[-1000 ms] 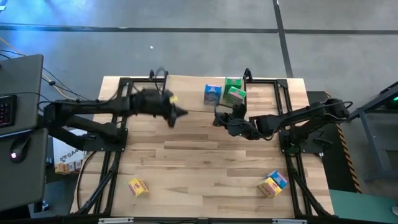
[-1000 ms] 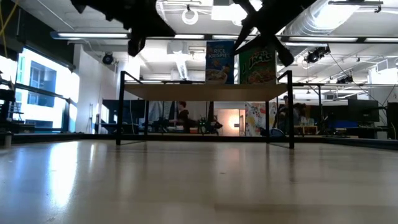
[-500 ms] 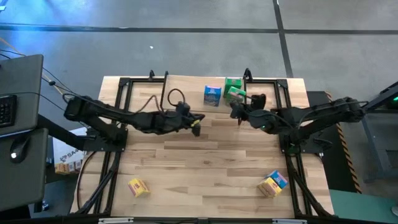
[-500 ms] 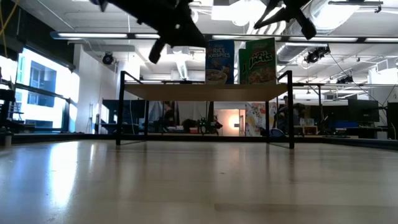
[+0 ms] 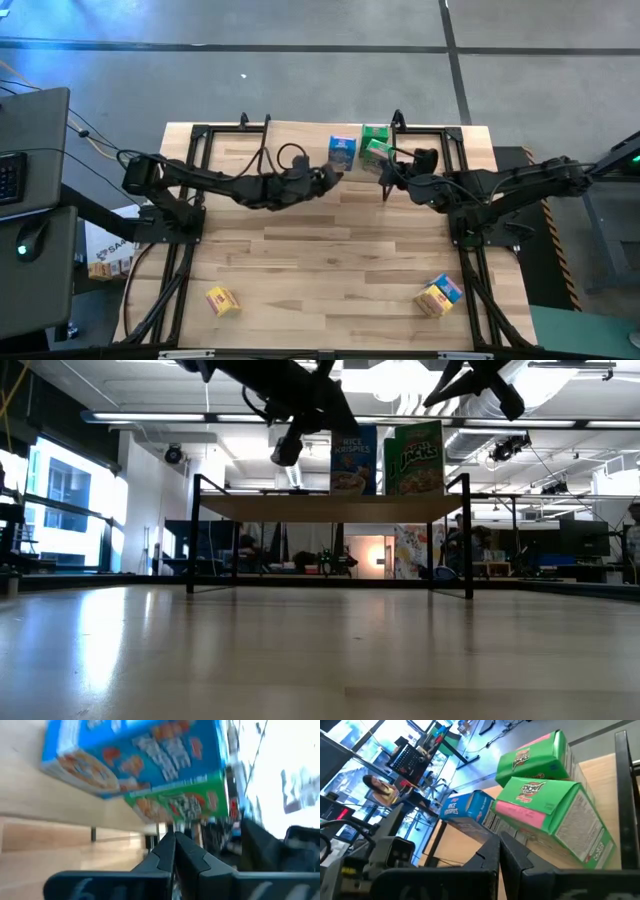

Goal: Stack cereal on shelf
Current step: Put the top blue cereal box on the shelf

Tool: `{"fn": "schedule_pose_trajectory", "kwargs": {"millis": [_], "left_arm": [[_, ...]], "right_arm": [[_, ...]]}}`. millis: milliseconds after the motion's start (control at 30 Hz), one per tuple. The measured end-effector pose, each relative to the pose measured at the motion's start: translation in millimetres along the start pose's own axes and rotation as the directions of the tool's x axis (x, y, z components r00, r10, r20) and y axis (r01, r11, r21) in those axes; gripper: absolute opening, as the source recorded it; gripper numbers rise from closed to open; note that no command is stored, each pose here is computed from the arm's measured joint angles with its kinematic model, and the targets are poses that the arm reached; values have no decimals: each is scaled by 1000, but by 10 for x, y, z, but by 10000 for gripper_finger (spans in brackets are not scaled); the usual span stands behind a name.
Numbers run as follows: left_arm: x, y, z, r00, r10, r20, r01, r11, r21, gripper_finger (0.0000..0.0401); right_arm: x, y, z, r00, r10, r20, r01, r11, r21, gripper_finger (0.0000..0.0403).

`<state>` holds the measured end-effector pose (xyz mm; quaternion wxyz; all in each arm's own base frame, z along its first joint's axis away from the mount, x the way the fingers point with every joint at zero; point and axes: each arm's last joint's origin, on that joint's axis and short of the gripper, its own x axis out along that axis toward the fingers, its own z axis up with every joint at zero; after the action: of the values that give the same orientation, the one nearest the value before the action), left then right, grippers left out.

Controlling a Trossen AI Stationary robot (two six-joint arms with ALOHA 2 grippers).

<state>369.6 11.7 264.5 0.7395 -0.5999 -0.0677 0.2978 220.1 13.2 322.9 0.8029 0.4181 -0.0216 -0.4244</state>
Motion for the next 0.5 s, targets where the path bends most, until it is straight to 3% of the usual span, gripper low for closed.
{"fn": "schedule_pose_trajectory", "kwargs": {"millis": [200,333,500], "left_arm": [[55,25,89,995,17,93,-16,1000,-18,0],[114,77,85,994,35,101,-30,998,-54,0],[219,17,38,996,27,81,-26,1000,-7,0]], "right_arm": [[-12,-23,12,1000,-13,3,13,1000,-15,0],[-12,-35,10,1000,-22,1,22,999,-26,0],[-13,-44,8,1000,-27,-1,27,999,-34,0]]}}
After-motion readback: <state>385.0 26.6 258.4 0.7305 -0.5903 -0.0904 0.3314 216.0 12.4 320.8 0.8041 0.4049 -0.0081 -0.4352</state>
